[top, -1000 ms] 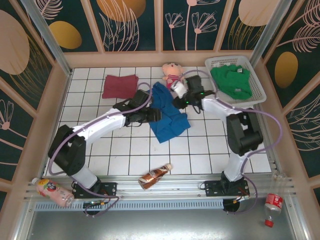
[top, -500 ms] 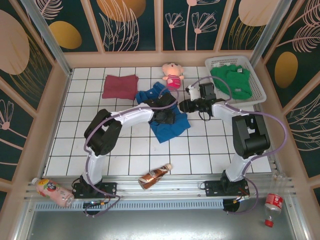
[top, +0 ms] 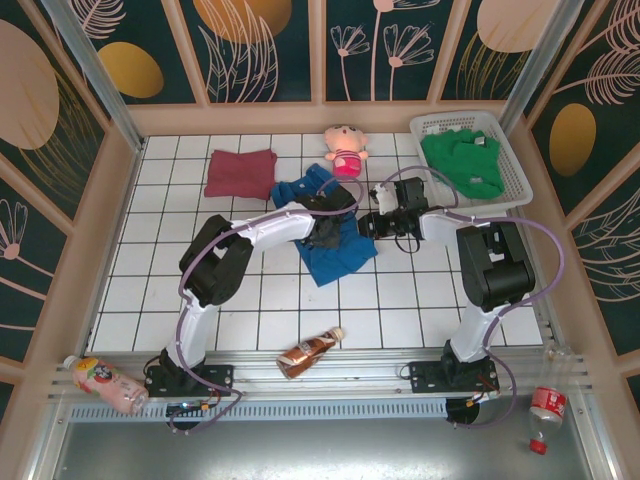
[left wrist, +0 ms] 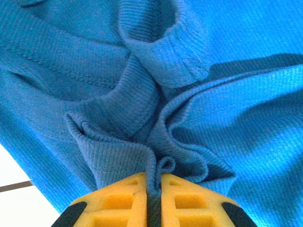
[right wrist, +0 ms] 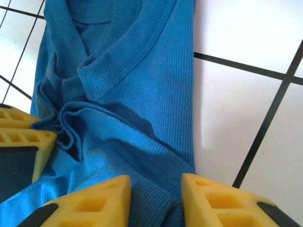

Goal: Fold and stack the tank tops

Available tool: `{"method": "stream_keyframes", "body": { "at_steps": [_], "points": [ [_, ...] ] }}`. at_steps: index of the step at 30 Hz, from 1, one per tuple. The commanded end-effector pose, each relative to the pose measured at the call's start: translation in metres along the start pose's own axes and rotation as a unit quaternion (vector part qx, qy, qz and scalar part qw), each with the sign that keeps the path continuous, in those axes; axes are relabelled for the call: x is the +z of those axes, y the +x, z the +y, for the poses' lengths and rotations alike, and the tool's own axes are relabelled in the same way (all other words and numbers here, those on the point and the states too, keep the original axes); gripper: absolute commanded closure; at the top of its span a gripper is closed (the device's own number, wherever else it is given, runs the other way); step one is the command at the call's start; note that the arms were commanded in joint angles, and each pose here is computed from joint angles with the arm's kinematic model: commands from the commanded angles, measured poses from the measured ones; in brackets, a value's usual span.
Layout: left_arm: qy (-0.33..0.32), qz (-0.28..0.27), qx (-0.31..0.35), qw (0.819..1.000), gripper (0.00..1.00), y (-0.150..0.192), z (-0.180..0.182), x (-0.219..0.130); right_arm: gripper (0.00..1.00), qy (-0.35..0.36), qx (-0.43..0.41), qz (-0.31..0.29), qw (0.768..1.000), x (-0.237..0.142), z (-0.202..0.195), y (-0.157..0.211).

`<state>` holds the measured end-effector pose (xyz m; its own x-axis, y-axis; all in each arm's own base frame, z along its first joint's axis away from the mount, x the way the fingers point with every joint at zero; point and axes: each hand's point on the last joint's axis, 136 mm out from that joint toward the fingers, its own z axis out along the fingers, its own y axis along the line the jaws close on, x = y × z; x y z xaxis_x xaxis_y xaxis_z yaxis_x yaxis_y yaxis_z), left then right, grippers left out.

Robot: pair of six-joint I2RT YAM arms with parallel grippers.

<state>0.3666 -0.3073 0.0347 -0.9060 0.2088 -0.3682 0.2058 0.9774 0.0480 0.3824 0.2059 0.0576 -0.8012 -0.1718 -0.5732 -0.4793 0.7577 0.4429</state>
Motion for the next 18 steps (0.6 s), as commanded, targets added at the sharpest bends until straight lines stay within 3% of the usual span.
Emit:
{"method": "stream_keyframes", "body": {
  "at_steps": [1,12,18],
  "points": [
    [-0.03,-0.001,0.014,0.999,0.88,-0.009,0.022,-0.012,0.69,-0.015,0.006,0.011,1.0,0.005,0.005,0.007],
    [-0.025,-0.005,0.0,1.0,0.85,-0.031,0.061,-0.024,0.71,-0.023,-0.011,0.036,0.999,0.004,0.014,0.025],
    [-0.037,-0.002,-0.002,0.999,0.77,-0.036,0.079,-0.018,0.63,-0.037,0.018,0.023,0.999,-0.001,0.018,0.016]
  ]
}}
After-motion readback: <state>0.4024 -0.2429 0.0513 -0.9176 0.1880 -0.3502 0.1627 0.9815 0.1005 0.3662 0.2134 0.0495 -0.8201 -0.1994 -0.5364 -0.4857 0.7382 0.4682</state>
